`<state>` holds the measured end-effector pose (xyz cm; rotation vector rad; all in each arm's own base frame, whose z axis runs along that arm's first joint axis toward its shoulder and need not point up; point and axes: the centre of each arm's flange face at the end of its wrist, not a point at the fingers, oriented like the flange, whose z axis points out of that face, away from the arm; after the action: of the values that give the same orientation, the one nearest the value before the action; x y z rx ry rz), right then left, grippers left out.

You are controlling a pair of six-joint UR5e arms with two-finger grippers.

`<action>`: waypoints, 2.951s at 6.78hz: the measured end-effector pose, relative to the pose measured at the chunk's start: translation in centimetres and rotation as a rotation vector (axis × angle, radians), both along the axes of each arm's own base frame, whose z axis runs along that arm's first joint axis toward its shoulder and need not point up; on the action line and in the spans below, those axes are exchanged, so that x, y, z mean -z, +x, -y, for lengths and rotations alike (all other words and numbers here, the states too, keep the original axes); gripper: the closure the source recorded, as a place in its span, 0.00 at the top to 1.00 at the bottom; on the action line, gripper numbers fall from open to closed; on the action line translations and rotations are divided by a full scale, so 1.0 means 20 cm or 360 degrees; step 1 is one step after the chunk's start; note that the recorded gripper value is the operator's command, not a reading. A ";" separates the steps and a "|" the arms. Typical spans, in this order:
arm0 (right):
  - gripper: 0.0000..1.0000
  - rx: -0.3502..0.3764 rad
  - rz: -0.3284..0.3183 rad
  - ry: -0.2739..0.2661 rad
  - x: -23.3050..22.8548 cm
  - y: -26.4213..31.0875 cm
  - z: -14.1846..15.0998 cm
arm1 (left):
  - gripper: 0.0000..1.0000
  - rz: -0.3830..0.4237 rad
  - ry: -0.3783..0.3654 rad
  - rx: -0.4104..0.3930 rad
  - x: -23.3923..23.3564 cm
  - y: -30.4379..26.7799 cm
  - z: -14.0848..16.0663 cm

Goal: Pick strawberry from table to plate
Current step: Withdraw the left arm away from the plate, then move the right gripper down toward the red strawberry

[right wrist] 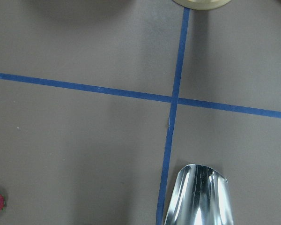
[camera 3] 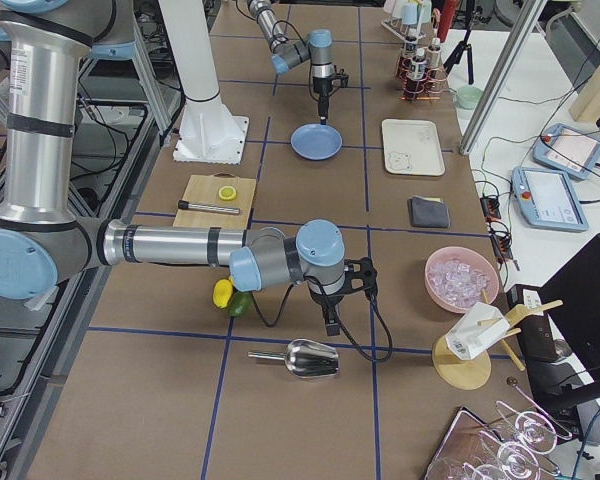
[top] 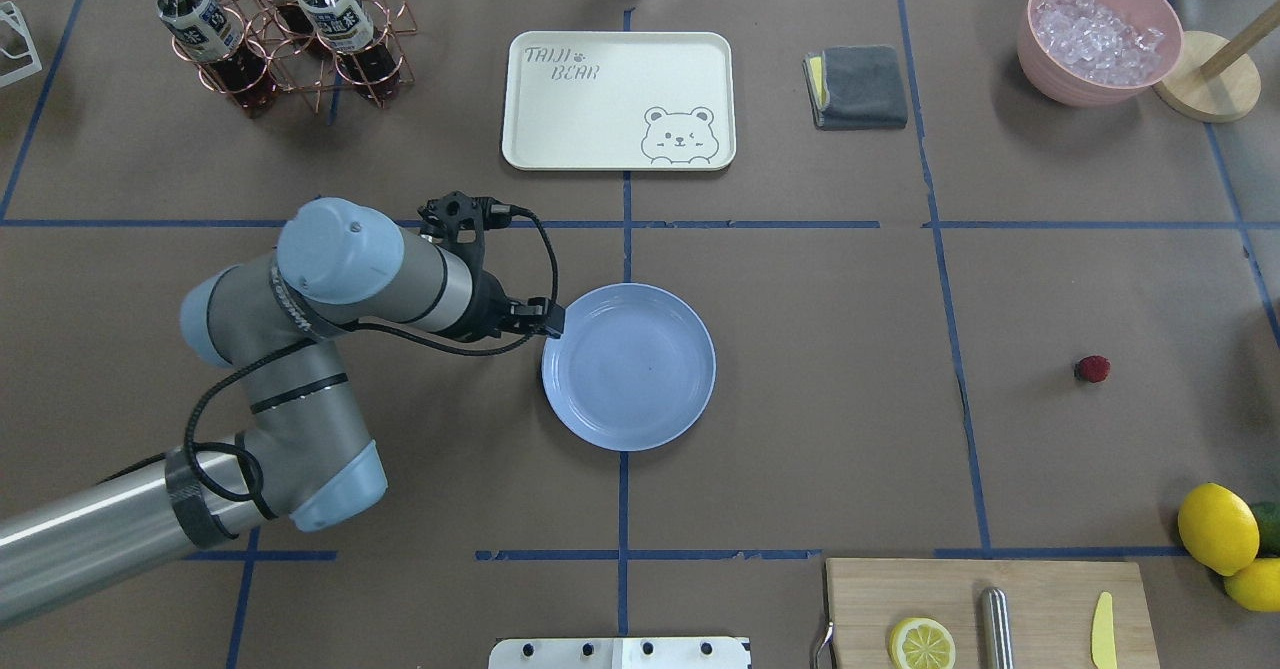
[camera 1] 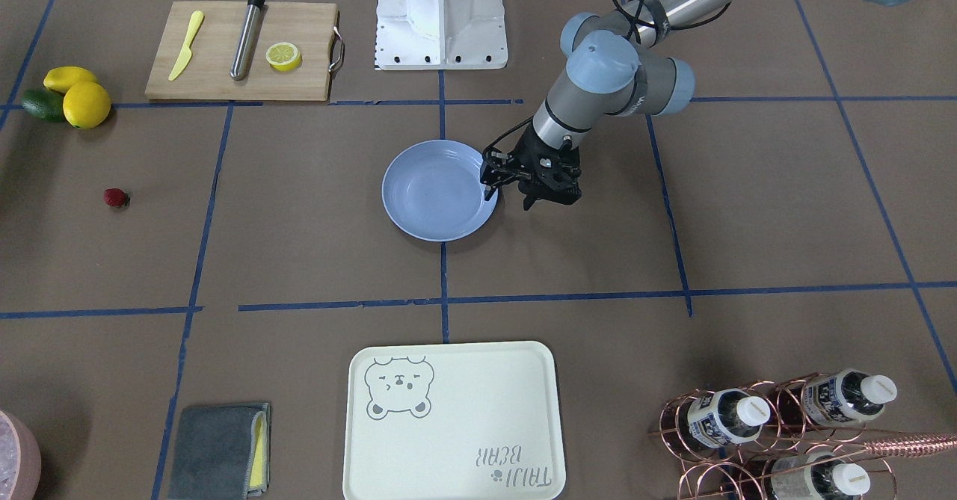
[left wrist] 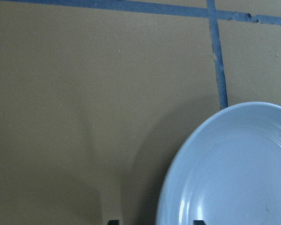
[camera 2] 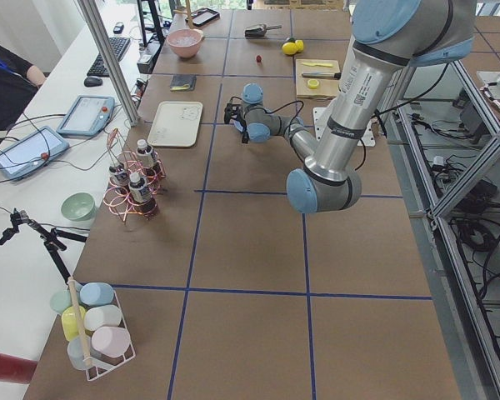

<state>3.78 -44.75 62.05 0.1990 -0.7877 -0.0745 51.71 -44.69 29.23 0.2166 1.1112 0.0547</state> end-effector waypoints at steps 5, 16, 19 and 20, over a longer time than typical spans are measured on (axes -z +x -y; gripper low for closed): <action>1.00 0.0105 0.0133 0.0329 0.36 -0.13 0.18 | 1.00 0.0734 0.0548 -0.0131 -0.63 -1.77 0.70; 0.99 0.0111 0.0053 0.0218 0.38 -1.26 -0.16 | 1.00 0.0488 0.0017 -0.0203 -1.64 -3.04 0.11; 0.92 0.0107 0.0024 0.0250 0.16 -1.40 -0.24 | 1.00 0.0484 0.0025 -0.0207 -1.63 -3.04 0.12; 0.90 0.0114 0.0019 0.0248 0.14 -1.41 -0.25 | 1.00 0.0483 0.0026 -0.0209 -1.64 -3.04 0.12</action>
<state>-24.42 -39.73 59.22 0.3187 -0.8015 -0.2030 -9.06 -47.05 61.98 0.1437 0.8214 0.2071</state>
